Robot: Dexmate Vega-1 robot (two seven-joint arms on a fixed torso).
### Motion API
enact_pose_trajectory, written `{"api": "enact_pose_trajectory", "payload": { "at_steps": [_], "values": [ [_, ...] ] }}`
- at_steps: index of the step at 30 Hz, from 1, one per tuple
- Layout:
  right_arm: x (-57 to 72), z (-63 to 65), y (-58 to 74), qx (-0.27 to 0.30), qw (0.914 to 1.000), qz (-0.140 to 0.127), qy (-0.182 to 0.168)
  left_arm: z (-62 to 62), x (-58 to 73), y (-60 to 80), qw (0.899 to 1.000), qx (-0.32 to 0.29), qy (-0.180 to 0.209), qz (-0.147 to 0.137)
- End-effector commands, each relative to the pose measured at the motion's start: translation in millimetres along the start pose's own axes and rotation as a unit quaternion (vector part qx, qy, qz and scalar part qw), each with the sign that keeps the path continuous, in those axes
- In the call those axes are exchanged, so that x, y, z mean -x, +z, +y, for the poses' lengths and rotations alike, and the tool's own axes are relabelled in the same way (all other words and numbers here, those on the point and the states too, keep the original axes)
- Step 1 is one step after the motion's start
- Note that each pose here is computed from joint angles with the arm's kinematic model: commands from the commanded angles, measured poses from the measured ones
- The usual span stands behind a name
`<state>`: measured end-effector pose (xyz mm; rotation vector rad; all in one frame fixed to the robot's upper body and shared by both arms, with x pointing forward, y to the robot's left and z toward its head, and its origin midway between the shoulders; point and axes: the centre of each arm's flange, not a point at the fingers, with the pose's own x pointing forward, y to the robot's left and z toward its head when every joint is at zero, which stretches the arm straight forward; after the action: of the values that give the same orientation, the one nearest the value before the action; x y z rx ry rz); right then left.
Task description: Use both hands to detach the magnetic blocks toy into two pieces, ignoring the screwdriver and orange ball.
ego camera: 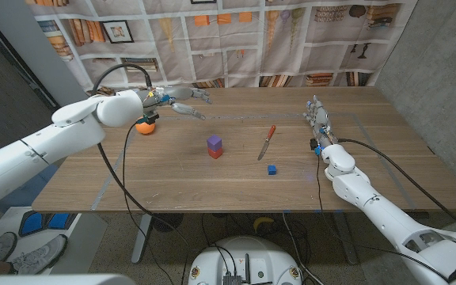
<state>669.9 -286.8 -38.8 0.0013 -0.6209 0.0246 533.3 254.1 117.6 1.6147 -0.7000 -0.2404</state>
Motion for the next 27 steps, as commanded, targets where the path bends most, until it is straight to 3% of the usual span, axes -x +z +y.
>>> {"api": "enact_pose_trajectory", "payload": {
  "at_steps": [1,14,27],
  "values": [
    [0.7,-0.1,-3.3,-0.002,0.9999,-0.002,-0.010,4.3,-12.4,8.3,0.994,-0.096,-0.042,-0.018],
    [4.5,-2.8,-5.5,-0.003,0.9999,-0.002,-0.016,-4.5,-23.7,19.7,0.987,-0.136,-0.078,-0.041],
    [7.4,-8.0,-3.1,0.006,0.9998,0.002,-0.018,-17.6,-31.4,30.8,0.981,-0.161,-0.103,-0.038]
  ]
}}
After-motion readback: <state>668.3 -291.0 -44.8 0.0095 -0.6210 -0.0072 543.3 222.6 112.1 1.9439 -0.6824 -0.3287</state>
